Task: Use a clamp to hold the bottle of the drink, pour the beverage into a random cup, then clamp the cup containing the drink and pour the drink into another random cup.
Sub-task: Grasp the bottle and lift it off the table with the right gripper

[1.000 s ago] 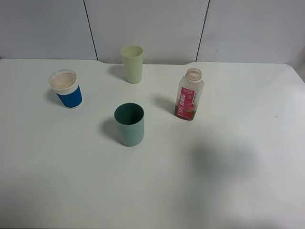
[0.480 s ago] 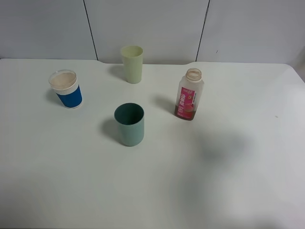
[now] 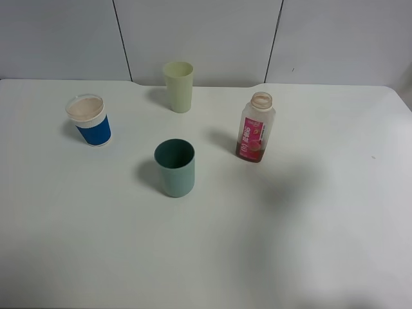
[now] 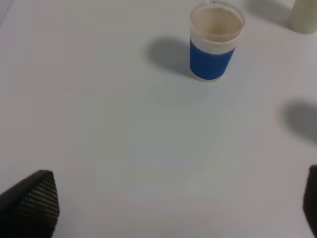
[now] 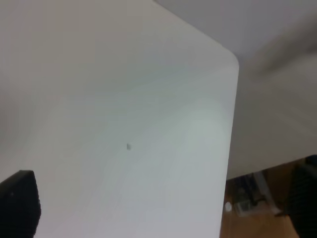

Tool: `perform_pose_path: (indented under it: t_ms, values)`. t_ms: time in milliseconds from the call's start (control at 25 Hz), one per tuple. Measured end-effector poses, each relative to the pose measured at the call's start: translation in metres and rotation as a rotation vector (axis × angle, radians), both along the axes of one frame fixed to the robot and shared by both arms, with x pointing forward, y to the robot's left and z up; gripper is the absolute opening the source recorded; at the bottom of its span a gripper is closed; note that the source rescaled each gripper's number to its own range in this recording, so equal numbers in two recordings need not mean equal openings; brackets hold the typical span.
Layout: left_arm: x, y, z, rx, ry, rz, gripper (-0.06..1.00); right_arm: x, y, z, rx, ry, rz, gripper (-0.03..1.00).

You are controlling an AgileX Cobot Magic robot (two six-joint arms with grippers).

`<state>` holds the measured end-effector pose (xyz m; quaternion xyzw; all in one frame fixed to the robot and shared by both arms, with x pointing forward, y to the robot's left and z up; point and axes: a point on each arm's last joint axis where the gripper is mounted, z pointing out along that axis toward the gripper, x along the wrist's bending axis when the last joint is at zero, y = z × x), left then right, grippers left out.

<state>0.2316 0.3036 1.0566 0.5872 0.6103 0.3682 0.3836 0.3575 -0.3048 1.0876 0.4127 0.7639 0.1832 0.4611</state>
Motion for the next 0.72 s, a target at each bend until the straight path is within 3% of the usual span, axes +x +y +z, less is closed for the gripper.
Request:
perform_pose_path:
  t_ms: [240, 400, 720]
  values:
    - [0.000, 0.000, 0.000, 0.000, 0.000, 0.000, 1.00, 0.009, 0.001, 0.006, -0.036, -0.086, 0.036, 1.00]
    - [0.000, 0.000, 0.000, 0.000, 0.000, 0.000, 1.00, 0.029, -0.004, -0.001, -0.022, -0.059, -0.008, 1.00]
    - [0.000, 0.000, 0.000, 0.000, 0.000, 0.000, 1.00, 0.072, -0.002, -0.026, -0.003, 0.012, 0.018, 1.00]
